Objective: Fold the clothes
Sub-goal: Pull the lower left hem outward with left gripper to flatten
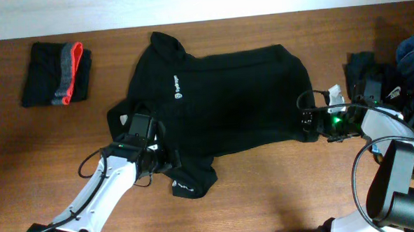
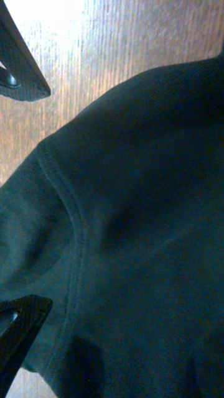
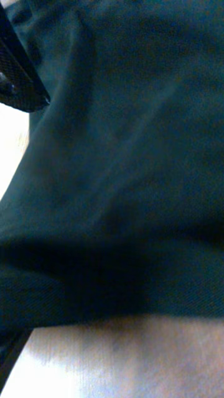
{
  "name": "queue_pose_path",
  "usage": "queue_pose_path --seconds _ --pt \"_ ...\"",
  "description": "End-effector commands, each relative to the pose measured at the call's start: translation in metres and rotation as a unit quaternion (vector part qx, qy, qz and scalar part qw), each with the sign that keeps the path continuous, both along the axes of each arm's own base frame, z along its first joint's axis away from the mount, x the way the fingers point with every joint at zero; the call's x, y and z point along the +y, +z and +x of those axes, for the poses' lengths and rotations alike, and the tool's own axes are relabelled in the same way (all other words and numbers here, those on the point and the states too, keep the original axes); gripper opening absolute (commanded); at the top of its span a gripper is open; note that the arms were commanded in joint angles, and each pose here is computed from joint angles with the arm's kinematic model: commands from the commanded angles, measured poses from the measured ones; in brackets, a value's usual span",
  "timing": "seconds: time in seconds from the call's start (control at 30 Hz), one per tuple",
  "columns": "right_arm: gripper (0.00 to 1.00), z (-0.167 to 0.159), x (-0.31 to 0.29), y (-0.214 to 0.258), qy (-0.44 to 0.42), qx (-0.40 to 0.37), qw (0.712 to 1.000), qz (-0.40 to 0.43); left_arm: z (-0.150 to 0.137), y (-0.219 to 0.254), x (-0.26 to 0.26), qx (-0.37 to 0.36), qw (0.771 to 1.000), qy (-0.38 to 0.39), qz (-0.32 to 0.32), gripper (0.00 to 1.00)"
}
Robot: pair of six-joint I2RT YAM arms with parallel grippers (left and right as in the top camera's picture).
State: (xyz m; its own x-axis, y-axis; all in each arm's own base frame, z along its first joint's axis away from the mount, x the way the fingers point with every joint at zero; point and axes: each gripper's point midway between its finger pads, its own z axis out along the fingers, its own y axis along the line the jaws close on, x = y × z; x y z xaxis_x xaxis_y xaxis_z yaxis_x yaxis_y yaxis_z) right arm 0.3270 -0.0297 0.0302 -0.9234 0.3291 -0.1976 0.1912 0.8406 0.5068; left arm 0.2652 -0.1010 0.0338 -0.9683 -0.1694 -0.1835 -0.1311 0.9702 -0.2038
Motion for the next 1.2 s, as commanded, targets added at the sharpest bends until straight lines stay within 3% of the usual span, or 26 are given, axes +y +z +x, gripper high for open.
queue_pose_path --seconds 0.0,0.07,0.23,0.5,0.77,1.13,1.17 --pt "0.94 -0.016 -0.017 -0.016 -0.038 0.057 0.997 -0.042 -0.006 0.004 -0.008 0.007 1.000 -0.004 -0.024 0.99" --pt "0.93 -0.019 -0.016 -0.017 -0.038 0.064 0.996 -0.040 -0.010 0.003 -0.009 0.016 0.999 -0.006 -0.030 0.99" --pt "0.78 -0.025 -0.014 -0.017 -0.042 0.078 0.995 -0.035 -0.027 0.000 -0.005 0.051 0.998 -0.005 -0.021 0.99" --pt "0.78 -0.027 -0.015 -0.019 -0.042 0.084 0.995 -0.039 -0.055 0.002 -0.018 0.113 0.992 -0.016 -0.061 0.98" --pt "0.78 -0.030 -0.014 -0.021 -0.042 0.088 0.995 -0.037 -0.069 0.002 -0.052 0.106 0.989 -0.087 -0.063 0.93" --pt "0.78 -0.039 -0.010 -0.032 -0.041 0.091 0.994 -0.034 -0.064 -0.005 -0.044 0.079 0.995 -0.069 0.001 0.89" --pt "0.78 -0.038 -0.010 -0.032 -0.041 0.091 0.994 -0.034 -0.064 -0.007 -0.043 0.076 0.995 -0.068 0.003 0.83"
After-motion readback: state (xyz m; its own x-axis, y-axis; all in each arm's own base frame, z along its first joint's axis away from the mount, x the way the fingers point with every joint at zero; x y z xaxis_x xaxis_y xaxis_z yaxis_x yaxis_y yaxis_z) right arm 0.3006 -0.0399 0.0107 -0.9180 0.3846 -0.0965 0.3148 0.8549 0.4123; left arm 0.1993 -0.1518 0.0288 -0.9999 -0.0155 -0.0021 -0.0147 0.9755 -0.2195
